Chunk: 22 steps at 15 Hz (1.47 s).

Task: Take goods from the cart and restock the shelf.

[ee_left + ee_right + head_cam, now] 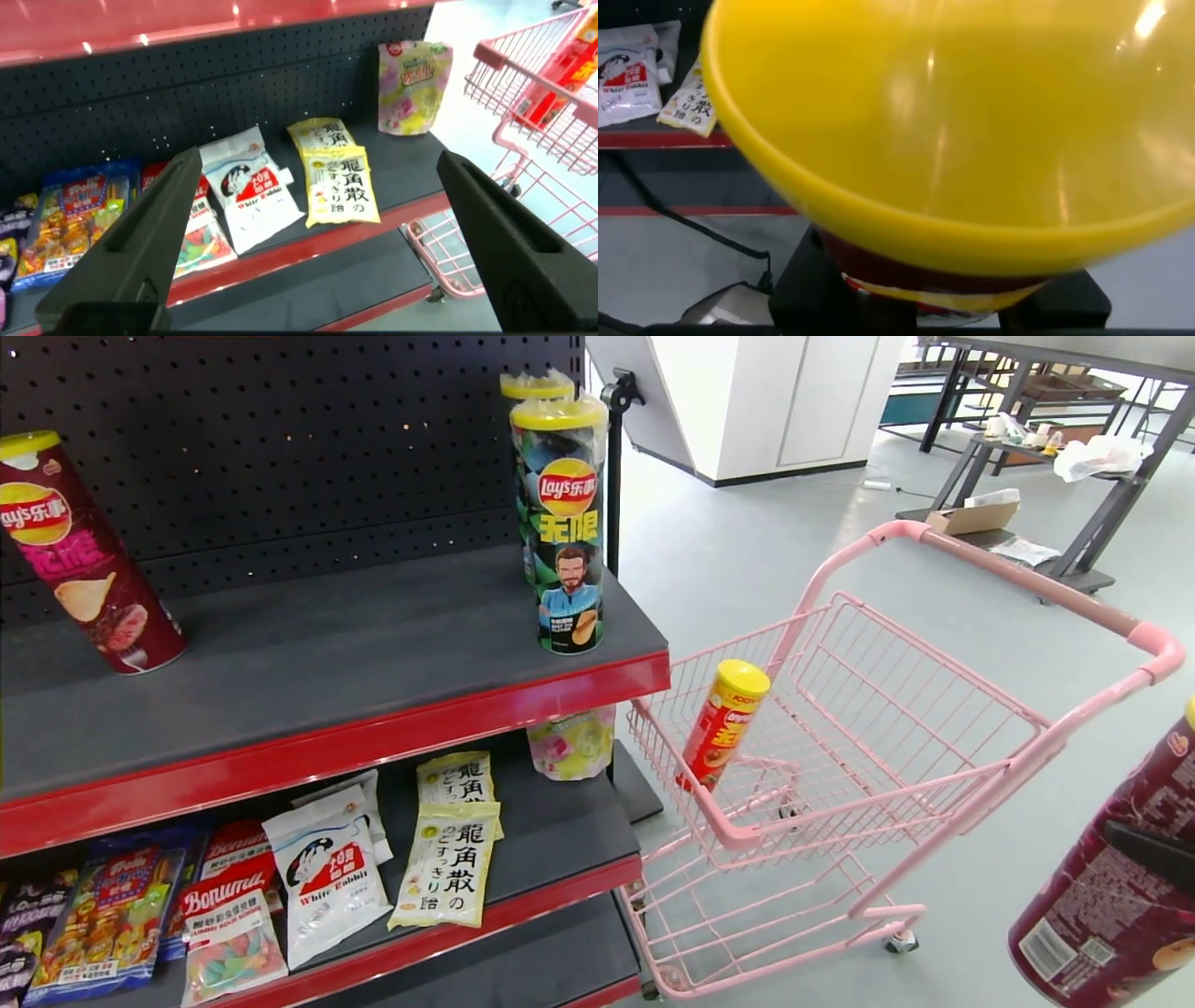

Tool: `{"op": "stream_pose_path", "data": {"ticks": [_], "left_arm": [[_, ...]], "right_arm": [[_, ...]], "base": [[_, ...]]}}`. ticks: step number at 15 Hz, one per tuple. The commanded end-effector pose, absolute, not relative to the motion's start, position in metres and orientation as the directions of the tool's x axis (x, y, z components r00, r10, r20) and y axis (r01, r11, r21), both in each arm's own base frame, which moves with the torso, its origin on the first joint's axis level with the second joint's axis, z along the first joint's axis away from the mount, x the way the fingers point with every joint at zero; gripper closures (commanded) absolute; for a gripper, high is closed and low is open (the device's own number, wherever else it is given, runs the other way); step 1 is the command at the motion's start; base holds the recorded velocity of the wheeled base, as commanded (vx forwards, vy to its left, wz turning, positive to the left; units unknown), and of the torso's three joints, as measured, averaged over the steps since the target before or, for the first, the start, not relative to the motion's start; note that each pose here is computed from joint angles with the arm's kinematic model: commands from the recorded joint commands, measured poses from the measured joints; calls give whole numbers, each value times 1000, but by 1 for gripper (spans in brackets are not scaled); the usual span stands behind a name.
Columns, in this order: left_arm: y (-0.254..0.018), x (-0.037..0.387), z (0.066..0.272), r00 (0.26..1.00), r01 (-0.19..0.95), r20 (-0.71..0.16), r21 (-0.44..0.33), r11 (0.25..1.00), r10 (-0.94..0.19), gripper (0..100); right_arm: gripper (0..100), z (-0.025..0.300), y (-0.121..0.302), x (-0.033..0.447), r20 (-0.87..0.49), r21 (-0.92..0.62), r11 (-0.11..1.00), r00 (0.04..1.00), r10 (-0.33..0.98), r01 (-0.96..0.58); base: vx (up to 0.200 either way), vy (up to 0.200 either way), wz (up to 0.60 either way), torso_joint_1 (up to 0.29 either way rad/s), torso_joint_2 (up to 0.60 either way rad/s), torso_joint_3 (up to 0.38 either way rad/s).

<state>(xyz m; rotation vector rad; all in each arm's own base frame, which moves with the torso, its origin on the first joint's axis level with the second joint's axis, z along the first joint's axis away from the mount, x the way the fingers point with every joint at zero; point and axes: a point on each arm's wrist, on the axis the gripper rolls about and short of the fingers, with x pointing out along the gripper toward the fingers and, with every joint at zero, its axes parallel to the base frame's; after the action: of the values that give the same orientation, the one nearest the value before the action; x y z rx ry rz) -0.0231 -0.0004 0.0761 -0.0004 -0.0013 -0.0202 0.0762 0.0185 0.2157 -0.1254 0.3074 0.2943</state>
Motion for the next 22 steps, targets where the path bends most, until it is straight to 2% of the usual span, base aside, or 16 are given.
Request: {"op": "stream_pose_path", "data": {"ticks": [1, 8, 17, 22], "left_arm": [[0, -23, 76, 1000, 20, 0, -2, 1000, -20, 0], [0, -23, 76, 1000, 20, 0, 0, 1000, -20, 0], [0, -23, 76, 1000, 20, 0, -2, 1000, -20, 0], [0, -23, 76, 1000, 20, 0, -5, 1000, -20, 0]], "right_arm": [[100, 218, 20, 81, -326, -76, 949, 907, 266, -306], [100, 221, 22, 90, -338, -94, 944, 902, 270, -318], [100, 223, 25, 104, -368, -115, 937, 890, 269, -330], [100, 220, 26, 105, -383, -115, 935, 884, 269, -334]], "base": [[0, 0, 0, 193, -549, -369], [0, 0, 0, 213, -534, -335], [0, 0, 0, 136, -327, -190], [0, 0, 600, 10, -8, -4]]}}
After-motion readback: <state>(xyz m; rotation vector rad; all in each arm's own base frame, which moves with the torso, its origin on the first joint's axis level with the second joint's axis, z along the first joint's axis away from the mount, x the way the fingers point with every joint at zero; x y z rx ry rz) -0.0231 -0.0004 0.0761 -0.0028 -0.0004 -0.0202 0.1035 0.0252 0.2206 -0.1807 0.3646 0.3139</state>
